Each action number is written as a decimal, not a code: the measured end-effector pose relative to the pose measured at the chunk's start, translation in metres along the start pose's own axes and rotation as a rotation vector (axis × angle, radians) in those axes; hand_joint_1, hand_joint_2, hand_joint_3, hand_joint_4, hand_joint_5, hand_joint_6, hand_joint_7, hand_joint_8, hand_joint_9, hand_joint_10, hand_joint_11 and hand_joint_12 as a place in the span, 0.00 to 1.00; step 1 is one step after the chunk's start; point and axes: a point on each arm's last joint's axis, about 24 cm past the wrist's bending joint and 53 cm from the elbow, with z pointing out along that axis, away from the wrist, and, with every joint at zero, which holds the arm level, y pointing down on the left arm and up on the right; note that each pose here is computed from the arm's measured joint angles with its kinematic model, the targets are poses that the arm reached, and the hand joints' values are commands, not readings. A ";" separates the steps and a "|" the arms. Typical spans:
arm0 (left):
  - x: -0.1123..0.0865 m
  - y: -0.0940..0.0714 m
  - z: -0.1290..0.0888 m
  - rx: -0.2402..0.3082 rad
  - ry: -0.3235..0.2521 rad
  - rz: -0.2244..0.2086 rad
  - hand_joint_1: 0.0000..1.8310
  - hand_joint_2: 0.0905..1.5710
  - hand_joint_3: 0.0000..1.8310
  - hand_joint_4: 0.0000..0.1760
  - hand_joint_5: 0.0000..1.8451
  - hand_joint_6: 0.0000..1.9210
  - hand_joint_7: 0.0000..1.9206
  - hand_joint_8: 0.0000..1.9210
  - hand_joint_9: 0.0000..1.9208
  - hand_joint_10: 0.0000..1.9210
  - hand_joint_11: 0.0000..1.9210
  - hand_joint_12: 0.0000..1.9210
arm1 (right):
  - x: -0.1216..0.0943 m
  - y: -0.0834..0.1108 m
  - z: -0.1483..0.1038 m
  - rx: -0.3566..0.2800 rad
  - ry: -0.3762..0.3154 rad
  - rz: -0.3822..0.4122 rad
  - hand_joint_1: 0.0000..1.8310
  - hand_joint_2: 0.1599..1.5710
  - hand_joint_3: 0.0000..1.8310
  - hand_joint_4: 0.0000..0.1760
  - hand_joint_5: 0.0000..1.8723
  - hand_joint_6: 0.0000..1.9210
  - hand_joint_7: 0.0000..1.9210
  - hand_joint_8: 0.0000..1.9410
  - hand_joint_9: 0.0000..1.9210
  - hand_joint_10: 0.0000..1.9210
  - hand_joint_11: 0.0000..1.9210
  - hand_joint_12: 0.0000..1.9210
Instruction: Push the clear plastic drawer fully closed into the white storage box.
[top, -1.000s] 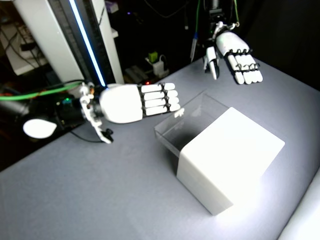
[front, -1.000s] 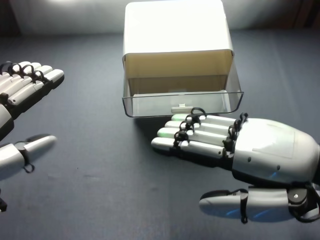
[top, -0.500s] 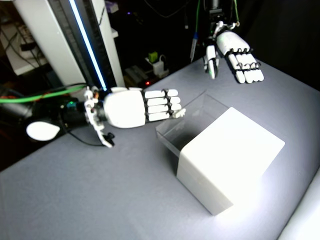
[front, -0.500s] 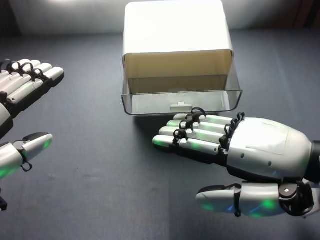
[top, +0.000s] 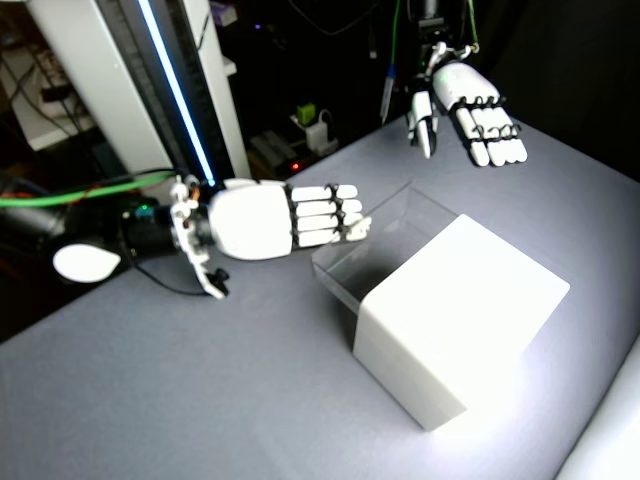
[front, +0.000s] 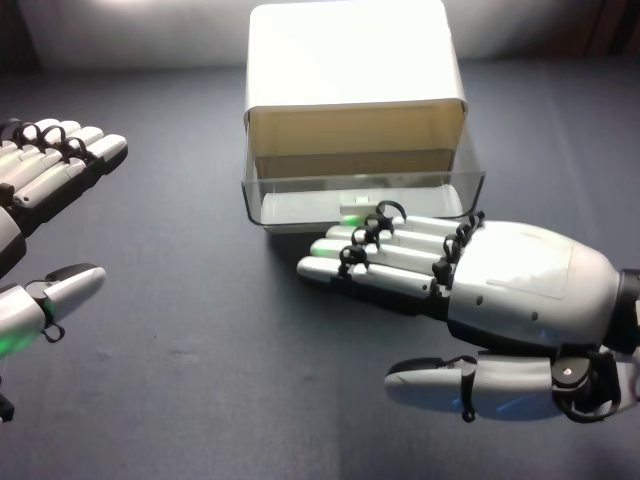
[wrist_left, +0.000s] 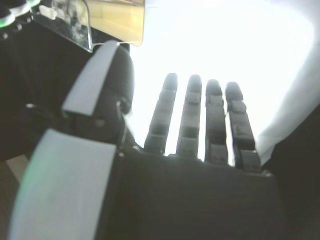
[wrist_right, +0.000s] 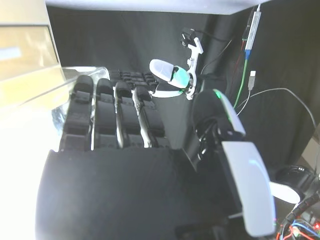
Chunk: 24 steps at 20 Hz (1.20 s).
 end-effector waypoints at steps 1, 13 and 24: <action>0.000 0.000 0.000 0.000 0.000 0.000 0.18 0.86 0.00 0.00 0.00 0.00 0.00 0.00 0.00 0.00 0.00 0.00 | -0.002 0.002 0.001 -0.006 -0.003 -0.008 0.13 0.91 0.00 0.00 0.00 0.00 0.00 0.00 0.00 0.00 0.00 0.00; -0.001 0.000 0.000 0.000 -0.003 0.000 0.29 0.91 0.00 0.00 0.00 0.00 0.00 0.00 0.00 0.00 0.00 0.00 | -0.026 -0.002 0.004 0.011 -0.060 -0.084 0.14 0.91 0.00 0.00 0.00 0.00 0.00 0.00 0.00 0.00 0.00 0.00; -0.001 0.000 -0.001 -0.001 -0.003 0.000 0.28 0.91 0.00 0.12 0.00 0.00 0.00 0.00 0.00 0.00 0.00 0.00 | -0.045 -0.028 0.020 0.099 -0.114 -0.134 0.13 0.94 0.00 0.00 0.01 0.00 0.00 0.00 0.00 0.00 0.00 0.00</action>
